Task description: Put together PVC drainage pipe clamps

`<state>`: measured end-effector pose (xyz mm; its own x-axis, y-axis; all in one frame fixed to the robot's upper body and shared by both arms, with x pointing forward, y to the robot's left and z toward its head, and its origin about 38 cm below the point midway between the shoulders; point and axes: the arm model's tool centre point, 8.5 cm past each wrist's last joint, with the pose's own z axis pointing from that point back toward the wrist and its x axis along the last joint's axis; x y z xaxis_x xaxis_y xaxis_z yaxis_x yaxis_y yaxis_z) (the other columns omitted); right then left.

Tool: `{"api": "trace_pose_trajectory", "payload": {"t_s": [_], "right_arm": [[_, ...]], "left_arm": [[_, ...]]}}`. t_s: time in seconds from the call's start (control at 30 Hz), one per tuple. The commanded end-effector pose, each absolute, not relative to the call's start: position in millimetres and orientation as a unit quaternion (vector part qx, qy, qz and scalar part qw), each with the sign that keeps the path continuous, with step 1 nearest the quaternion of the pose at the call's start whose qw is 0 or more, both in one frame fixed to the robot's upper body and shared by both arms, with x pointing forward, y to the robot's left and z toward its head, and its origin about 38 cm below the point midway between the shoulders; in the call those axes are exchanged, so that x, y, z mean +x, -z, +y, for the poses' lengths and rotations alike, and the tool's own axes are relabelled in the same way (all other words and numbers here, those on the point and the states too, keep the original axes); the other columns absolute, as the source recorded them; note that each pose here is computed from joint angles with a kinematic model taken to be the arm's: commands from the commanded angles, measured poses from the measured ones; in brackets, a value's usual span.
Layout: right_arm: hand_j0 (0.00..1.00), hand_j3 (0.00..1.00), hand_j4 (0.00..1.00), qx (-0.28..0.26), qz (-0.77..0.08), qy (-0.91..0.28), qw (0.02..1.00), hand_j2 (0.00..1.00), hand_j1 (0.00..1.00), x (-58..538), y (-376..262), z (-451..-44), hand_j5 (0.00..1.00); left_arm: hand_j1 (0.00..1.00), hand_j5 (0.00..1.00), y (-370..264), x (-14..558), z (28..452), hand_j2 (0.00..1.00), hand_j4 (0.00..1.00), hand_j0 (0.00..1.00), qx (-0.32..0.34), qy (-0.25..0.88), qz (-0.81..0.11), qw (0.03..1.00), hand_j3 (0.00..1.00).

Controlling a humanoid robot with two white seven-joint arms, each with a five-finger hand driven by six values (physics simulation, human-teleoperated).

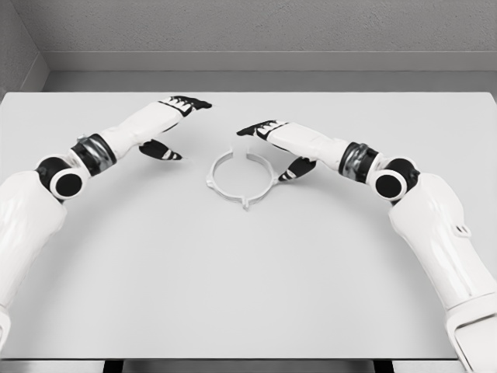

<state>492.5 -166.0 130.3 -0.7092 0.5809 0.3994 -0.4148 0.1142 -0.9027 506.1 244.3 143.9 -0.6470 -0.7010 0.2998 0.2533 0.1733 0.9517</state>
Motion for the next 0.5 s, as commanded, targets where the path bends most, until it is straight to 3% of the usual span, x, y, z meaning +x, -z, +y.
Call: {"api": "trace_pose_trajectory", "payload": {"t_s": [0.0, 0.13, 0.47], "right_arm": [[1.0, 1.0, 1.0, -0.063, -0.648, -0.658, 0.377, 1.0, 1.0, 492.7, -131.1, -165.2, 1.0], [1.0, 1.0, 1.0, -0.062, -0.649, -0.659, 0.376, 1.0, 1.0, 492.9, -131.8, -163.6, 1.0], [1.0, 1.0, 1.0, -0.06, -0.648, -0.66, 0.375, 1.0, 1.0, 492.3, -130.8, -162.3, 1.0]], "left_arm": [[1.0, 1.0, -146.0, 506.1, 258.2, 1.0, 1.0, 1.0, 0.178, 0.621, -0.657, 0.389, 1.0], [1.0, 1.0, -152.0, 507.5, 271.0, 1.0, 1.0, 1.0, 0.19, 0.624, -0.651, 0.389, 1.0], [1.0, 1.0, -152.6, 509.3, 256.9, 1.0, 1.0, 1.0, 0.182, 0.625, -0.656, 0.382, 1.0]]}}
